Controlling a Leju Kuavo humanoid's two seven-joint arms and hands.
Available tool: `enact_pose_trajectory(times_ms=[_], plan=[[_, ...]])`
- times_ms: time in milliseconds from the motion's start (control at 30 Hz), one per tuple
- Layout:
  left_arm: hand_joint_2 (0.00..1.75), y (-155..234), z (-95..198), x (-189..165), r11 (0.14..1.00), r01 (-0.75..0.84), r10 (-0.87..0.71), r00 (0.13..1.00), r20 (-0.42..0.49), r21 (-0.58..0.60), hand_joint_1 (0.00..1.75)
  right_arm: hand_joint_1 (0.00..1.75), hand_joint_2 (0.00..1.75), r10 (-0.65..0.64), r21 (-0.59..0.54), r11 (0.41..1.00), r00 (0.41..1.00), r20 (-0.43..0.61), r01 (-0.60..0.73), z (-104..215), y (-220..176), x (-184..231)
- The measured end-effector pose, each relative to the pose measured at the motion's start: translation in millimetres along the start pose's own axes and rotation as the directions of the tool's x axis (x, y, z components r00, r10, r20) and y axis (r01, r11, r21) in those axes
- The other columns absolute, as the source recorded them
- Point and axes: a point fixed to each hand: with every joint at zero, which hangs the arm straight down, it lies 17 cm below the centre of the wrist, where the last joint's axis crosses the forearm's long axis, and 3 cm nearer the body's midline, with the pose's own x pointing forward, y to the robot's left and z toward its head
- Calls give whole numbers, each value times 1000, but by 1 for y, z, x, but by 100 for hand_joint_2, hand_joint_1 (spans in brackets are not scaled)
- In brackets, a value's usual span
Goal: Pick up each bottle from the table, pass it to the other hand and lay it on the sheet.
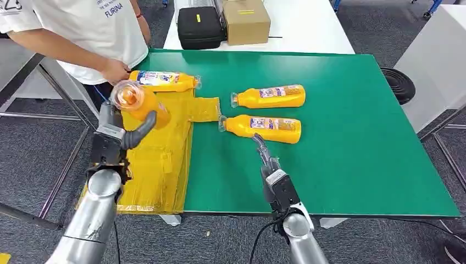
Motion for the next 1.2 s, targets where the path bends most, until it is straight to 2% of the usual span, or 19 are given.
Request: enact_pose_trajectory(times_ms=[100, 200, 333, 467, 633, 833, 1067, 1200], plan=[[175, 13, -9, 0, 984, 174, -173, 985, 14, -44, 175, 0, 0, -10, -19, 1000, 1000, -1, 10, 1, -8, -1], [175, 18, -12, -13, 930, 348, -349, 937, 17, -121, 175, 0, 0, -14, -32, 999, 1000, -2, 14, 2, -14, -2], [175, 24, -16, -25, 875, 451, -452, 891, 34, -175, 175, 0, 0, -20, -45, 999, 1000, -2, 19, 3, -21, -2], [175, 5, 13, -75, 720, 577, -606, 793, 54, -387, 175, 0, 0, -35, -79, 996, 999, 5, 35, 6, -34, -2], [175, -13, 62, -126, 575, 573, -669, 740, 68, -584, 175, 0, 0, -44, -111, 993, 999, 22, 47, 11, -47, 3], [175, -18, 85, -148, 486, 577, -710, 699, 89, -656, 175, 0, 0, -45, -125, 991, 999, 28, 48, 13, -54, 5], [175, -40, 136, -179, 283, 581, -768, 614, 183, -763, 175, 0, 0, -72, -139, 987, 997, 37, 76, 21, -60, 8], [175, -52, 150, -182, 247, 565, -757, 620, 207, -787, 175, 0, 0, -82, -152, 985, 996, 33, 86, 29, -62, 7]])
